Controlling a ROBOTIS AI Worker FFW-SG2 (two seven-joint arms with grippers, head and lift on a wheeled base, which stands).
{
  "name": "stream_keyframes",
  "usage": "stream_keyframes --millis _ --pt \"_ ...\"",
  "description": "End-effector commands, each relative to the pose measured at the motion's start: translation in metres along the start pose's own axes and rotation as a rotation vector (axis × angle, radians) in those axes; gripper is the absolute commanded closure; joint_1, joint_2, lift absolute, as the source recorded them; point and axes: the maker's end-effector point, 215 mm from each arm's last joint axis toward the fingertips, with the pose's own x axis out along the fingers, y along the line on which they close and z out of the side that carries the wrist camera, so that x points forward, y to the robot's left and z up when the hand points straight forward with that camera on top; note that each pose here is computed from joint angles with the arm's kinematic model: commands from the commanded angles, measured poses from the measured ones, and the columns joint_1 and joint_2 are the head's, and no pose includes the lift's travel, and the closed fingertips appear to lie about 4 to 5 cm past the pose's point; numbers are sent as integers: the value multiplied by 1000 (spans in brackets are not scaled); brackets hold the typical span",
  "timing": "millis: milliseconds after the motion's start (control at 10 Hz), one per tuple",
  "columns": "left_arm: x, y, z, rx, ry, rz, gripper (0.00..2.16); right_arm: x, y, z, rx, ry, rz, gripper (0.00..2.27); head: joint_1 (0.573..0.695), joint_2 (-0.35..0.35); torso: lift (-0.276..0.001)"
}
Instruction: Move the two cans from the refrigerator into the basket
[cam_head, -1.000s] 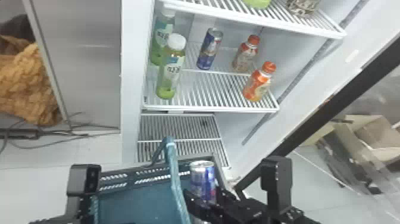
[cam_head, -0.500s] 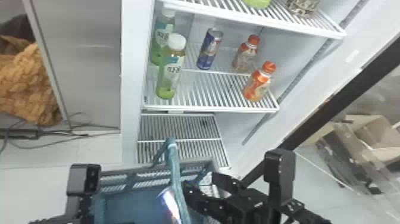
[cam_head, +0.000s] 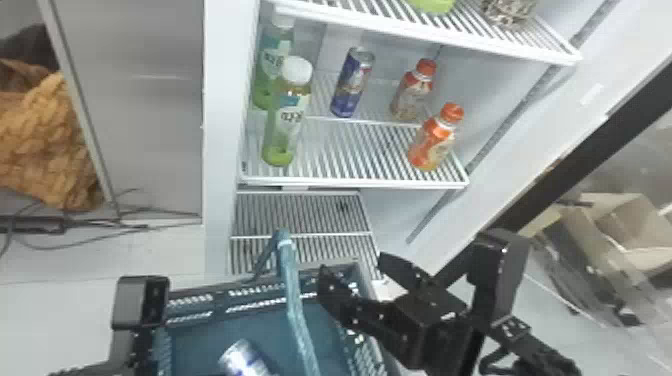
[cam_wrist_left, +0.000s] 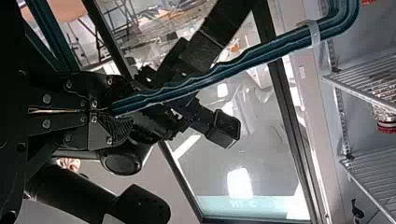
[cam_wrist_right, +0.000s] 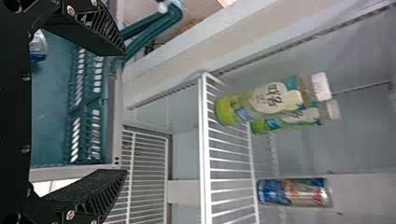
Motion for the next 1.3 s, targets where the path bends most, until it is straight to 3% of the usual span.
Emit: stream_keyframes --millis 0,700,1000,1200 --pt "0 0 0 -1 -1 -2 1162 3 -9 20 -10 -70 -18 116 695 -350 -276" --pt "1 -1 0 -2 2 -3 1162 21 -59 97 -77 -370 -106 114 695 -350 -276" --pt "3 -2 1 0 2 -8 1162 29 -93 121 -120 -512 -172 114 695 -350 -276" --pt "3 -1 0 1 3 -6 1162 37 -109 126 -127 -548 -195 114 695 -350 -276"
